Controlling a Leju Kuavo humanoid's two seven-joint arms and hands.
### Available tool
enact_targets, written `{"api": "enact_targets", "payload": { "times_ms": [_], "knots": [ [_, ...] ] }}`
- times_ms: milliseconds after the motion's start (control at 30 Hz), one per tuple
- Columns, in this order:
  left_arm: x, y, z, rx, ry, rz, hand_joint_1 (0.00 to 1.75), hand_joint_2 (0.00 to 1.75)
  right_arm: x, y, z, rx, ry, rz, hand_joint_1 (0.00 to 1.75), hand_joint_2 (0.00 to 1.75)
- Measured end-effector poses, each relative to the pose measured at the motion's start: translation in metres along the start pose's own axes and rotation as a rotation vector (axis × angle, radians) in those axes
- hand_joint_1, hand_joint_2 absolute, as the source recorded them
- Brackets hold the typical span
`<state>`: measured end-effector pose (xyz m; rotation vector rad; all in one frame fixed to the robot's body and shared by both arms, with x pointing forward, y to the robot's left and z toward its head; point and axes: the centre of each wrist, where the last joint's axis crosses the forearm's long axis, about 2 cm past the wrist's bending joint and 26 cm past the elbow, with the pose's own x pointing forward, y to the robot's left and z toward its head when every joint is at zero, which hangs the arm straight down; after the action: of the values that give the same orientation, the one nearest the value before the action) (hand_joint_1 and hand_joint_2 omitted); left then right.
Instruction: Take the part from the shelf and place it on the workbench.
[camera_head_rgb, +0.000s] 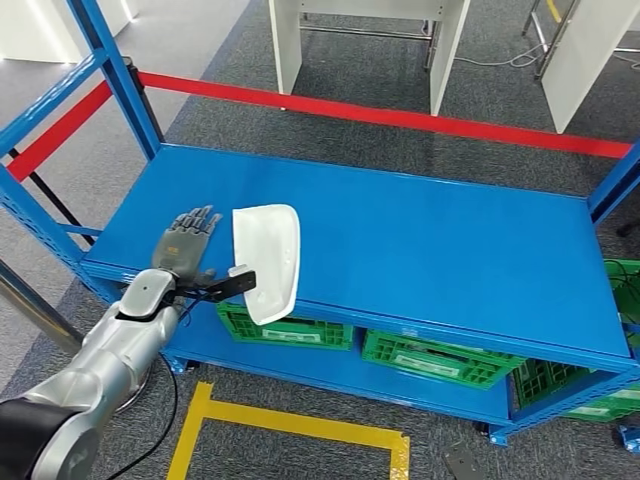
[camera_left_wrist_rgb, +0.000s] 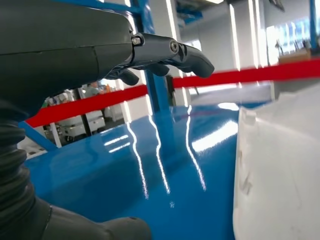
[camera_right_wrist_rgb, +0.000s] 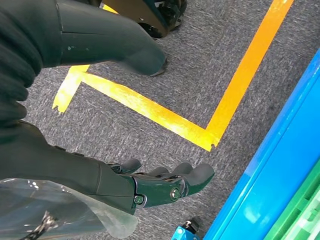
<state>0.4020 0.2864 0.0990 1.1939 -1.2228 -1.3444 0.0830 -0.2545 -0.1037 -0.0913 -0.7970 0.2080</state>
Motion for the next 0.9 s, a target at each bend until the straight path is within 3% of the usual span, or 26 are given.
{"api": "enact_targets", "payload": {
  "times_ms": [100,533,667,900],
  "knots": [
    [-0.004,0.005,-0.005,-0.067,-0.03,-0.014,0.0,1.75,0.0,0.0,0.0,-0.002,-0.004,-0.007,0.0,1.75],
    [0.001,0.007,-0.007,-0.056,-0.089,0.021,0.0,1.75,-0.002,0.0,0.001,-0.013,-0.001,-0.024,0.0,1.75],
    [0.005,0.005,-0.006,-0.043,-0.155,0.091,0.0,1.75,-0.002,0.0,0.002,-0.015,-0.001,-0.024,0.0,1.75],
    [0.027,-0.01,0.01,0.172,-0.207,0.242,0.0,1.75,-0.004,0.0,0.003,-0.017,0.002,-0.021,0.0,1.75]
  ]
}}
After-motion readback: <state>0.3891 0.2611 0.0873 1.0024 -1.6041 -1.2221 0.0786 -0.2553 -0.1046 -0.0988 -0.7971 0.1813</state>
